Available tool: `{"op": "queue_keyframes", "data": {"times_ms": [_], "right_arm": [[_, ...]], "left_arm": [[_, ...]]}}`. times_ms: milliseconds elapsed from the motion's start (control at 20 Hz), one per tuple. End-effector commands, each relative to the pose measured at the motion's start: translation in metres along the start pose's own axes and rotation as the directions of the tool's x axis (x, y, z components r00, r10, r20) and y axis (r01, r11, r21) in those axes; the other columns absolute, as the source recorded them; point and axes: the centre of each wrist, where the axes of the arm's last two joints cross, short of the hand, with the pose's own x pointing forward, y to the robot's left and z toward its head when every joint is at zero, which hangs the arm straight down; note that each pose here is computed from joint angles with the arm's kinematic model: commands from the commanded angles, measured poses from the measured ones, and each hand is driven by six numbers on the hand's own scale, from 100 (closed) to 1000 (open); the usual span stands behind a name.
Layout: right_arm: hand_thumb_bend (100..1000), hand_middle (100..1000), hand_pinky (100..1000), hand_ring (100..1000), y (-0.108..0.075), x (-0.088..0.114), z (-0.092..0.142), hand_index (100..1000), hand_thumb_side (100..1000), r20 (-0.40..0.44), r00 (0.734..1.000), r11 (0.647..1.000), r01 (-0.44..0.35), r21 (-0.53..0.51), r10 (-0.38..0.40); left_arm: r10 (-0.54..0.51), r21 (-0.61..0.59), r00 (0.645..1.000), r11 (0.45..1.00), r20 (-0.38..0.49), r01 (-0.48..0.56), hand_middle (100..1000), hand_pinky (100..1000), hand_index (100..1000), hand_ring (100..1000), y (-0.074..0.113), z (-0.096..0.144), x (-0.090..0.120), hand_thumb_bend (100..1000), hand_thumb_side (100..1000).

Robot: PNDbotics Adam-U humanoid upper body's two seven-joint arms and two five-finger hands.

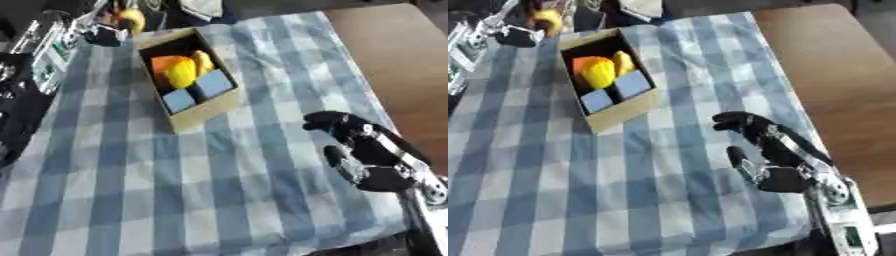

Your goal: Pick up objects on the table and place them in the box.

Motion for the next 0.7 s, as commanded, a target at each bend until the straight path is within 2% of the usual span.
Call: {"op": "queue_keyframes", "data": {"times_ms": [50,300,400,550,700], "right_arm": [[100,862,1000,870,-0.003,0.004,-0.003,891,295,0.014,1.0,1.0,-0.014,0.008,0.013],[100,862,1000,870,-0.003,0.004,-0.003,891,295,0.015,1.0,1.0,-0.011,0.011,0.011],[100,862,1000,870,-0.003,0.004,-0.003,891,296,0.015,1.0,1.0,-0.011,0.01,0.01],[100,862,1000,871,-0.003,0.004,-0.003,891,295,0.013,1.0,1.0,-0.01,0.008,0.01],[100,862,1000,871,-0.003,0.004,-0.002,891,298,0.012,1.0,1.0,-0.01,0.006,0.01]], "left_arm": [[-0.008,0.005,1.0,1.0,0.015,0.008,482,581,658,504,0.002,-0.008,0.006,225,160],[0.0,-0.029,0.999,1.0,0.052,0.001,592,640,790,581,-0.014,-0.01,0.017,296,170],[0.003,-0.04,0.999,0.999,0.051,-0.001,634,662,812,608,-0.018,-0.009,0.017,300,200],[0.016,-0.023,0.999,1.0,0.042,-0.015,678,684,822,638,-0.017,-0.008,0.014,285,270],[0.055,0.032,0.997,0.998,0.054,-0.057,665,687,812,638,-0.007,-0.003,0.012,233,300]]}}
